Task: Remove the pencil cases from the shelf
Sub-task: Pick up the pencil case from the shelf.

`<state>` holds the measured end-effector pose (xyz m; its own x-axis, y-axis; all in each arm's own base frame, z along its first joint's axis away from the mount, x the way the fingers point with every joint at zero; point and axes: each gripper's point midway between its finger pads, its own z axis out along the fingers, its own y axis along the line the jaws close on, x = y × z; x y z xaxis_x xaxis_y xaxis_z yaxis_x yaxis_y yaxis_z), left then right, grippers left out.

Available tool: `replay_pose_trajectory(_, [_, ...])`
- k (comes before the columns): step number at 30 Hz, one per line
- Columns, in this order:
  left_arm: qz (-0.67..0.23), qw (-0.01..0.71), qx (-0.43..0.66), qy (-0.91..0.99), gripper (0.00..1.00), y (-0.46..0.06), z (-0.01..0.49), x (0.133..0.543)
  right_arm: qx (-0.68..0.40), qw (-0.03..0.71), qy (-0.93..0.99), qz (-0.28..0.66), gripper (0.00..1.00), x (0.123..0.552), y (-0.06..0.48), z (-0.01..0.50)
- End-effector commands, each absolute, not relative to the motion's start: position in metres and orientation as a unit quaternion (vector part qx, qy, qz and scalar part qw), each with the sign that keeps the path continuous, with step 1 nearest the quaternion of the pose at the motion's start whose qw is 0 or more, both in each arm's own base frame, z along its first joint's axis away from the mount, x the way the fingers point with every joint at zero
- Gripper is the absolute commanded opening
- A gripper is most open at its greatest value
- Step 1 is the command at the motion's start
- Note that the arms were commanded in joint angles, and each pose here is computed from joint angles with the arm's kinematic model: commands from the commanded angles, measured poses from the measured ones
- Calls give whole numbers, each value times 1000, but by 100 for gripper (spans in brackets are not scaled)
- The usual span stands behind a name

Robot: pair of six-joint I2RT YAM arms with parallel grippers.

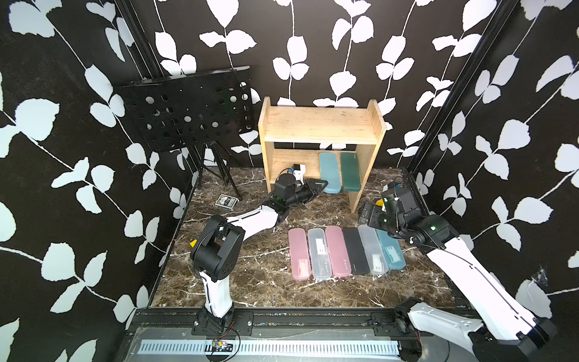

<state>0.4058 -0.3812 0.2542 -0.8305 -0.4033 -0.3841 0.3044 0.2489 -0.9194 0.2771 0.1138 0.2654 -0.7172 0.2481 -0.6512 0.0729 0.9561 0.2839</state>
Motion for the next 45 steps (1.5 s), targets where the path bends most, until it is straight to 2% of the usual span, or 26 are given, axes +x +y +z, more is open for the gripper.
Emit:
replay_pose_trajectory(1, [-629, 305, -21, 715, 26, -383, 272, 404, 86, 367, 919, 118, 99, 275, 111, 262])
replay_pose_trajectory(5, [-625, 303, -22, 719, 16, -382, 268, 403, 87, 366, 919, 120, 99, 274, 111, 262])
replay_pose_trajectory(9, [-623, 304, -22, 721, 0, -381, 266, 401, 87, 366, 919, 122, 99, 273, 111, 262])
replay_pose_trajectory(27, [-534, 392, 49, 747, 0, -341, 268, 369, 82, 367, 911, 167, 99, 275, 127, 268])
replay_pose_trajectory(35, [-520, 446, 123, 718, 0, -318, 274, 328, 30, 382, 879, 284, 100, 279, 190, 300])
replay_pose_trajectory(45, [-509, 492, 173, 685, 0, -285, 292, 277, -31, 385, 851, 355, 99, 303, 271, 320])
